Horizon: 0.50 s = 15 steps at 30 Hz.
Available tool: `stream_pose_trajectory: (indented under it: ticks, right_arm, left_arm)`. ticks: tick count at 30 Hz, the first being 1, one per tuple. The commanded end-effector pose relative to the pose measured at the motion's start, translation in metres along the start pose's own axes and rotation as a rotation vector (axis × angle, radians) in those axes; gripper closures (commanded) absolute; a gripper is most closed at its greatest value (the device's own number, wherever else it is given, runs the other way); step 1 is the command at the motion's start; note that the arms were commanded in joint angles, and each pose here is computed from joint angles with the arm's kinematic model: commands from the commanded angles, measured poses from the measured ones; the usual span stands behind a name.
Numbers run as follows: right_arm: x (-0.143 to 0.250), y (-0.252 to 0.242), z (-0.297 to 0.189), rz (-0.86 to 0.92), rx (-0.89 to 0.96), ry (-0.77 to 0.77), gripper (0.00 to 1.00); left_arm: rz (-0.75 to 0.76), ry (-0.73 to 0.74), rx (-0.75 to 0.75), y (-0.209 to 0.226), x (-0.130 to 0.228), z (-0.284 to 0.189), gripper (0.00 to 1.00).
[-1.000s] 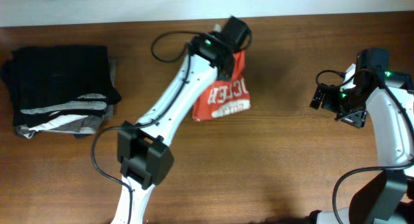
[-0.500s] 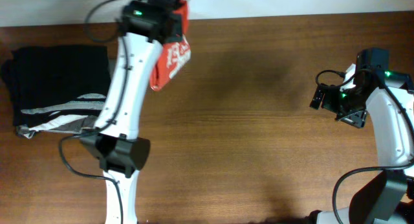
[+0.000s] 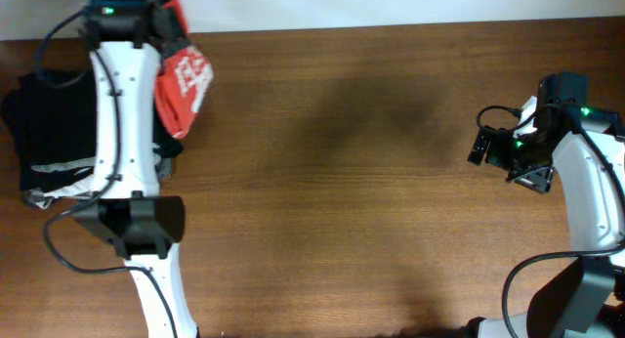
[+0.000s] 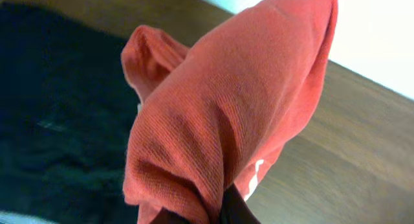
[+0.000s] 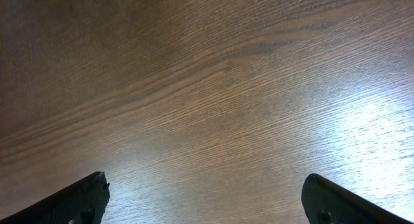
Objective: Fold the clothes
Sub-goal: 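Carry the orange bundle leftward toward the dark clothes stack with the left gripper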
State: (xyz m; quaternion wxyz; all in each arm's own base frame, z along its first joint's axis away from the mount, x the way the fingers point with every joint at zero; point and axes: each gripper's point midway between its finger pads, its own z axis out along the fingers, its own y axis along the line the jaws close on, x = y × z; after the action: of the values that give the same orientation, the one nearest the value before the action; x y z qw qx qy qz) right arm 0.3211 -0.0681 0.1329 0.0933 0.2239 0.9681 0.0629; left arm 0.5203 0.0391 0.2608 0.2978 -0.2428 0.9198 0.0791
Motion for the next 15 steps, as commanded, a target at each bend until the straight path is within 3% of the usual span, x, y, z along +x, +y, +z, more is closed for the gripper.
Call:
stream_pose_trajectory:
  ticks: [1,9,15]
  right_arm:
    - [-0.005,-0.001,-0.006,0.012,0.008,-0.025,0.01]
    - [-0.005,-0.001,-0.006,0.012,0.008,-0.025,0.01]
    - [-0.005,-0.001,-0.006,0.012,0.008,-0.025,0.01]
  left_arm:
    - [-0.152,-0.029,-0.042,0.03,-0.015,-0.001,1.0]
    - [-0.217,-0.019,-0.107,0.079,-0.026,0.009,1.0]
    - [-0.12,-0.124,-0.083,0.085,-0.057,0.008,1.0]
